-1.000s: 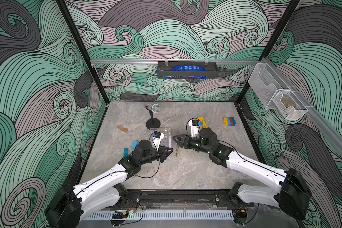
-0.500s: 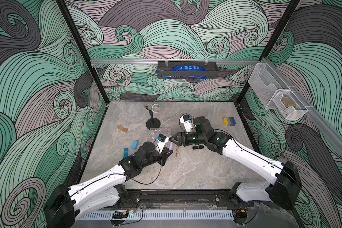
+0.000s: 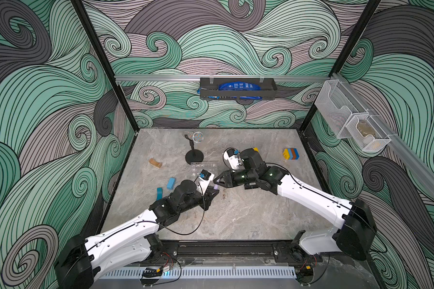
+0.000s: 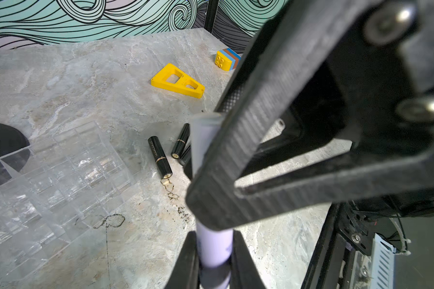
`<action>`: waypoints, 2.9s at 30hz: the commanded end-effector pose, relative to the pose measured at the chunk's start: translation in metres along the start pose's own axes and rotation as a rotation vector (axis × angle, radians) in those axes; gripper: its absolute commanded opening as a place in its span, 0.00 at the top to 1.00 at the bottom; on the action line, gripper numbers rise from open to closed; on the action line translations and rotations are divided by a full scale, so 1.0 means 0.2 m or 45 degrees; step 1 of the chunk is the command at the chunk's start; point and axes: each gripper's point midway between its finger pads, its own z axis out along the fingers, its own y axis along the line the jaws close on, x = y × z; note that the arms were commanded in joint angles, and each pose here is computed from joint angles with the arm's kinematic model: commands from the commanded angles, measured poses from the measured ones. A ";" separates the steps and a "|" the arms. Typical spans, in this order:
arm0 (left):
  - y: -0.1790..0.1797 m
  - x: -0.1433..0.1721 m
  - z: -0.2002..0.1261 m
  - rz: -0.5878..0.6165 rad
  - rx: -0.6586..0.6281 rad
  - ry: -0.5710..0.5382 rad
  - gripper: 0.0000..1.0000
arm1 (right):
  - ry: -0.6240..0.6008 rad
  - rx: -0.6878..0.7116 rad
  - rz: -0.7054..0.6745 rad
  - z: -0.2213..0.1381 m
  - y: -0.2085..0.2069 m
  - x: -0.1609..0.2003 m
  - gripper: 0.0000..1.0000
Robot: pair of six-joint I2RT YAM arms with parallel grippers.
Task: Arrange the lipsticks in the organizer
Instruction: Place the lipstick in the storage box.
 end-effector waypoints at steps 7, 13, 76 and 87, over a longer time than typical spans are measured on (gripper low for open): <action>0.06 -0.16 -0.11 -0.053 -0.146 -0.086 0.54 | -0.155 -0.053 0.075 -0.04 -0.05 -0.17 0.81; 0.47 -0.18 -0.41 -0.182 -0.737 0.007 0.25 | -0.570 0.084 0.123 -0.12 -0.22 -0.44 0.83; 0.81 -0.02 -0.52 -0.541 -0.936 0.135 0.34 | -0.901 0.619 -0.470 0.82 -0.52 -0.65 0.87; 0.80 -0.03 -0.51 -0.558 -0.912 0.127 0.35 | -0.841 0.646 -0.497 0.87 -0.53 -0.54 0.88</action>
